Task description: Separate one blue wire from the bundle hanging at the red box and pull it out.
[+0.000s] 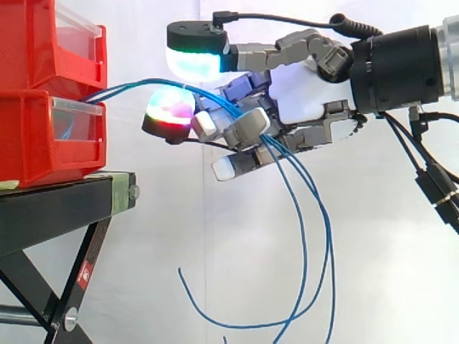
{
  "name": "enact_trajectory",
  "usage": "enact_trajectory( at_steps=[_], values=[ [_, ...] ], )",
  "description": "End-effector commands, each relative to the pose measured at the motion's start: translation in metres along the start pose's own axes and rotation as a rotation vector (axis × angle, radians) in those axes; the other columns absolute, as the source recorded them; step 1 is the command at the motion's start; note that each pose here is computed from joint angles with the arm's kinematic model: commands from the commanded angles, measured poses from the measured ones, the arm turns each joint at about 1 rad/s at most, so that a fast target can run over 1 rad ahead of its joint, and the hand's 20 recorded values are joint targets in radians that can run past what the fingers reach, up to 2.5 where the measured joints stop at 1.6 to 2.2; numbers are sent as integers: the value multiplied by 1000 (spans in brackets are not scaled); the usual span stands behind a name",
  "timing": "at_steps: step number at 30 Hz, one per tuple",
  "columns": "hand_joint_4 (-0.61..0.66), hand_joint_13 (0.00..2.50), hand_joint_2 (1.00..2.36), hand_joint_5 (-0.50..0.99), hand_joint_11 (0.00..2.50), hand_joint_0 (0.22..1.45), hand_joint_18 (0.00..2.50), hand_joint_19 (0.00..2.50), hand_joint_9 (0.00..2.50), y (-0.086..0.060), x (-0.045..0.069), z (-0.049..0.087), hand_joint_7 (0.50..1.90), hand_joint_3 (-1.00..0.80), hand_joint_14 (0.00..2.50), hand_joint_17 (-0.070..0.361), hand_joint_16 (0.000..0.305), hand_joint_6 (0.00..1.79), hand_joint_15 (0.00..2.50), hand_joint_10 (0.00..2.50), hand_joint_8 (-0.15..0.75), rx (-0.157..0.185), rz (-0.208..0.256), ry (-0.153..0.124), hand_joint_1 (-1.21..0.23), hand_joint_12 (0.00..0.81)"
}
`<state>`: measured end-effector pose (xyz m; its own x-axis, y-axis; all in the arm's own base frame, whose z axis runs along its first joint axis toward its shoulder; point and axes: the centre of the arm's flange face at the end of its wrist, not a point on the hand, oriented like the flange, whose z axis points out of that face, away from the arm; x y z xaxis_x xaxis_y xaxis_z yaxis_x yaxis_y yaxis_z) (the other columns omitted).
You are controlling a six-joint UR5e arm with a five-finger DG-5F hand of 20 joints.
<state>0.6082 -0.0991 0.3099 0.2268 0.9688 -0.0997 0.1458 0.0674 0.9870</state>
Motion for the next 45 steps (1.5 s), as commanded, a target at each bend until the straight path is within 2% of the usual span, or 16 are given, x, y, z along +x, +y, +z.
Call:
enact_trajectory(
  at_steps=[1,15,31,45],
  values=[
    [220,1442,1007,-206,1087,594,856,639,1048,0,0,0,820,-420,13,131,58,906,1437,14,375,0,0,0,-665,371],
    [182,1468,1016,-189,1126,603,910,660,1139,-1,0,0,866,-283,14,131,58,919,1440,17,398,2,-2,-1,-686,378],
    [217,1468,1012,-189,1118,586,916,677,1142,0,0,0,871,-359,13,132,59,913,1431,18,391,0,-2,-3,-621,374],
    [188,1475,1016,-183,1140,598,941,665,1179,0,0,0,879,-290,14,131,58,917,1437,16,405,2,-2,-3,-652,370]
  ],
)
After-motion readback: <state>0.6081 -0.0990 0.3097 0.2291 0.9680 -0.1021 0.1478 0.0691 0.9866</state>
